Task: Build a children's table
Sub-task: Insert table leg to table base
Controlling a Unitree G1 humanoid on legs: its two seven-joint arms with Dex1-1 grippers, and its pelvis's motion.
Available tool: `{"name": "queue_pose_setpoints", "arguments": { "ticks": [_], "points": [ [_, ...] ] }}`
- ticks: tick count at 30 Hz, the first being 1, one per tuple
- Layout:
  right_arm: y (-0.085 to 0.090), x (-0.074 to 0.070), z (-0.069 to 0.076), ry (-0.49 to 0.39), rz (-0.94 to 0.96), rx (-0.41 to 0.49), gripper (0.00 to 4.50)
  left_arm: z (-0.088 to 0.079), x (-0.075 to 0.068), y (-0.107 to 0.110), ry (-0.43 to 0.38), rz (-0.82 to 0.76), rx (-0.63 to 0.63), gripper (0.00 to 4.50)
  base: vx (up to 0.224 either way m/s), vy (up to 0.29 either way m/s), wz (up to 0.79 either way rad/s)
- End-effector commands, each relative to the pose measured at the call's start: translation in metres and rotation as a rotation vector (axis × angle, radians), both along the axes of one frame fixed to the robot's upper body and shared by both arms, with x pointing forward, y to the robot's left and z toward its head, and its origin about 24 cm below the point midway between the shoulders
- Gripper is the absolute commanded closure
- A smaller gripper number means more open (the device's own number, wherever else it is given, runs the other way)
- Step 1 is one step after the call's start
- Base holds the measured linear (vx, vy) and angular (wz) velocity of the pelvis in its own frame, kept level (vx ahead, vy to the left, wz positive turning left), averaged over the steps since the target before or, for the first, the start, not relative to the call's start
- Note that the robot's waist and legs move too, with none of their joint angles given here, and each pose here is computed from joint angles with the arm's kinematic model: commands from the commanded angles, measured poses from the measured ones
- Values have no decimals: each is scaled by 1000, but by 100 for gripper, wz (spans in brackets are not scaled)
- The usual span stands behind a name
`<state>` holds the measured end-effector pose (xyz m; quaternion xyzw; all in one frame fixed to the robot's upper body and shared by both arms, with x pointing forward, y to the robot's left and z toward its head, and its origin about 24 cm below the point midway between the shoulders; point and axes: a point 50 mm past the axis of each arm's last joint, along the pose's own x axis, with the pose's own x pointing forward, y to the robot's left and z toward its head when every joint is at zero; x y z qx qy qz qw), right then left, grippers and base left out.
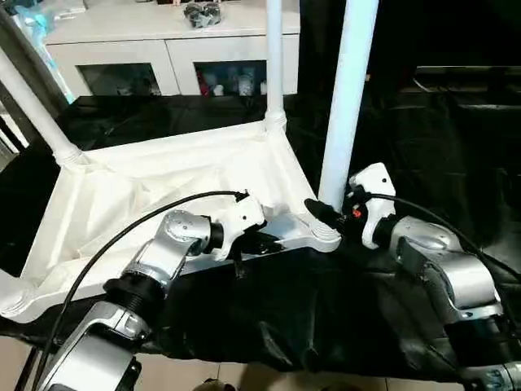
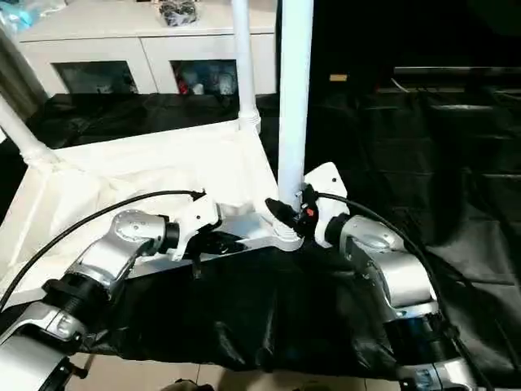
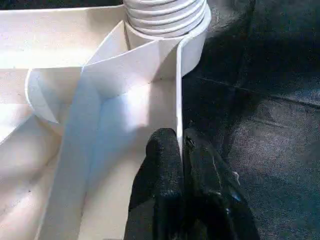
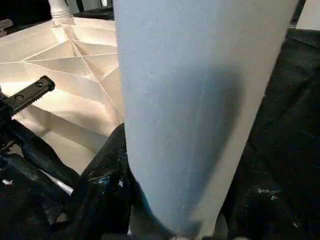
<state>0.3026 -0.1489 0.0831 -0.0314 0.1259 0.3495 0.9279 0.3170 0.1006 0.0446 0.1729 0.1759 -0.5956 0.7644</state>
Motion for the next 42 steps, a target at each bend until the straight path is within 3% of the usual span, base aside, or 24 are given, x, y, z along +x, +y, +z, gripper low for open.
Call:
{"name": "queue_pose_setpoints", "arguments": {
  "ticks": [1,8,9,17,23,27,32,42],
  "points": [
    [1,3,-3,21,-15,31,259,11,3,1,-29,14,-74,450,0,0,0],
    [-14,-2,-17,82,-103,174,259,12,4,1,-23,20,-80,450,0,0,0],
    [-17,-8,-25,99,-119,200,259,12,5,1,-24,24,-78,450,0,0,0],
    [-17,-25,-47,104,-141,241,260,13,12,0,-40,48,-67,450,0,0,0],
    [-11,-29,-47,42,-113,154,260,14,15,0,-49,53,-56,450,0,0,0],
    [-5,-29,-46,2,-55,36,260,14,16,0,-60,49,-43,450,0,0,0],
    [-1,-26,-44,-5,-23,8,260,13,15,0,-62,45,-38,450,0,0,0],
    [5,-6,-35,32,148,-67,261,16,10,4,-53,-39,-25,450,0,0,0]
  ]
}}
